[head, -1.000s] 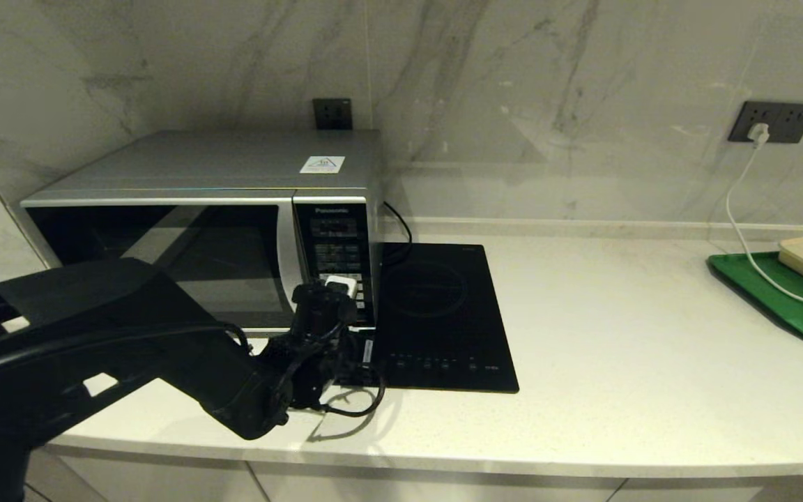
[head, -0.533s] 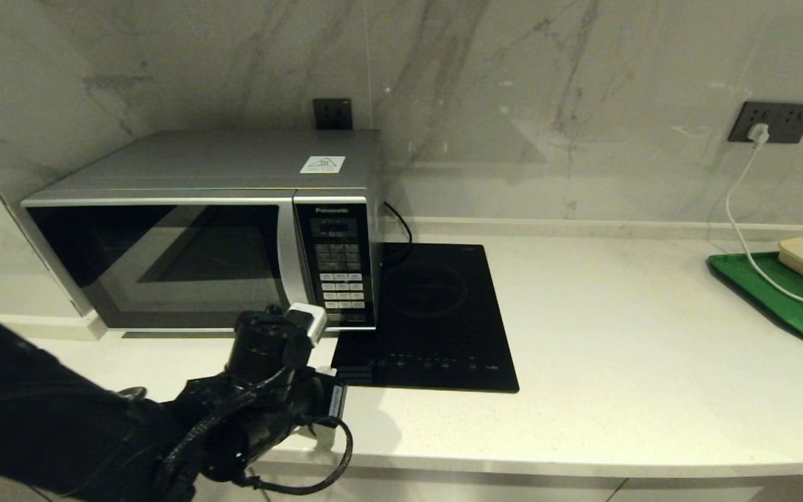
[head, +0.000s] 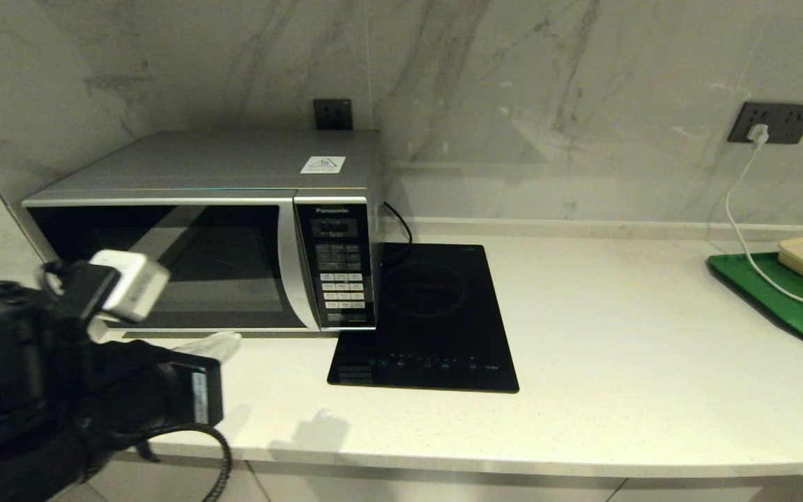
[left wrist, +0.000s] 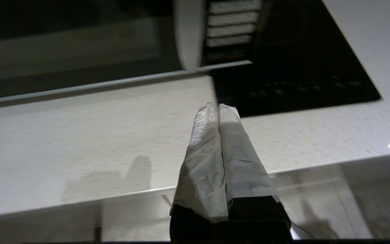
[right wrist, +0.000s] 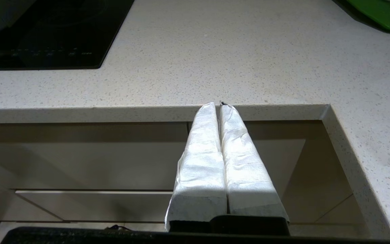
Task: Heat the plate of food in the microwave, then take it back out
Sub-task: Open the microwave oven
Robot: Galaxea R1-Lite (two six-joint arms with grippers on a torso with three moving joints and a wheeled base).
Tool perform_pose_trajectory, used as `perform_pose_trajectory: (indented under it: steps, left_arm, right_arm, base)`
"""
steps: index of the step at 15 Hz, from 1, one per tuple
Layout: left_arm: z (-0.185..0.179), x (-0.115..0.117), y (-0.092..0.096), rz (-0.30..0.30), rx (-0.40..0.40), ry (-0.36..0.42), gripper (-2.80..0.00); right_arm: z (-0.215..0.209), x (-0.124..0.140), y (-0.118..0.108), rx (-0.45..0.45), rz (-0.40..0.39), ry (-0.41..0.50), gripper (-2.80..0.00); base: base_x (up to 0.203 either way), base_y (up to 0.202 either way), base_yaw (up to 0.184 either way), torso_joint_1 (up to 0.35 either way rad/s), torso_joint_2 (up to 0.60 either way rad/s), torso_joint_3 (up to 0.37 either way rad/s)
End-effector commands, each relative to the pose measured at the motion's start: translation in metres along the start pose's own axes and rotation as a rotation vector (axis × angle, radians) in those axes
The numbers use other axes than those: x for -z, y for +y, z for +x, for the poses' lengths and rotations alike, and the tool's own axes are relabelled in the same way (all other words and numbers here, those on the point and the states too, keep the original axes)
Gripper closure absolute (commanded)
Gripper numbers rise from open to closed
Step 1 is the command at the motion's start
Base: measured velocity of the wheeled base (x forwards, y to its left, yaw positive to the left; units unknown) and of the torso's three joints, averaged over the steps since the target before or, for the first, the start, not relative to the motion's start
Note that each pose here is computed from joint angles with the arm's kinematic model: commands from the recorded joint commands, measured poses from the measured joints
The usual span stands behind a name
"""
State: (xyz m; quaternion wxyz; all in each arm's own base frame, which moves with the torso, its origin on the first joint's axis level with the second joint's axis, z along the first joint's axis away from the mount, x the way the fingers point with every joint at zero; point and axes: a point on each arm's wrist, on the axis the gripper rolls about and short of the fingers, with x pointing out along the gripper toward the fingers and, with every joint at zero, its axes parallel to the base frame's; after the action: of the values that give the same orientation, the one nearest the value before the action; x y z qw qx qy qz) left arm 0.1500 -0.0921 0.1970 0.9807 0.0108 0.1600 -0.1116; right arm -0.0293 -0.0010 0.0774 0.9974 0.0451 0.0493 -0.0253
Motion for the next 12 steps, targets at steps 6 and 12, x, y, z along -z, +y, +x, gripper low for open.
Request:
perform_pose_trajectory:
  steps: [6, 12]
  left_arm:
    - [-0.142, 0.022, 0.066, -0.121, -0.466, -0.263, 0.0]
    - [-0.189, 0.076, 0.063, -0.129, -0.671, -0.228, 0.0]
  right_arm:
    - [0.0, 0.0, 0.0, 0.0, -0.001, 0.002, 0.0]
    - [0.0, 0.0, 0.0, 0.0, 0.001, 0.002, 0.0]
  base:
    - [0.0, 0.0, 0.0, 0.0, 0.0, 0.0]
    - [0.0, 0.0, 0.0, 0.0, 0.0, 0.0]
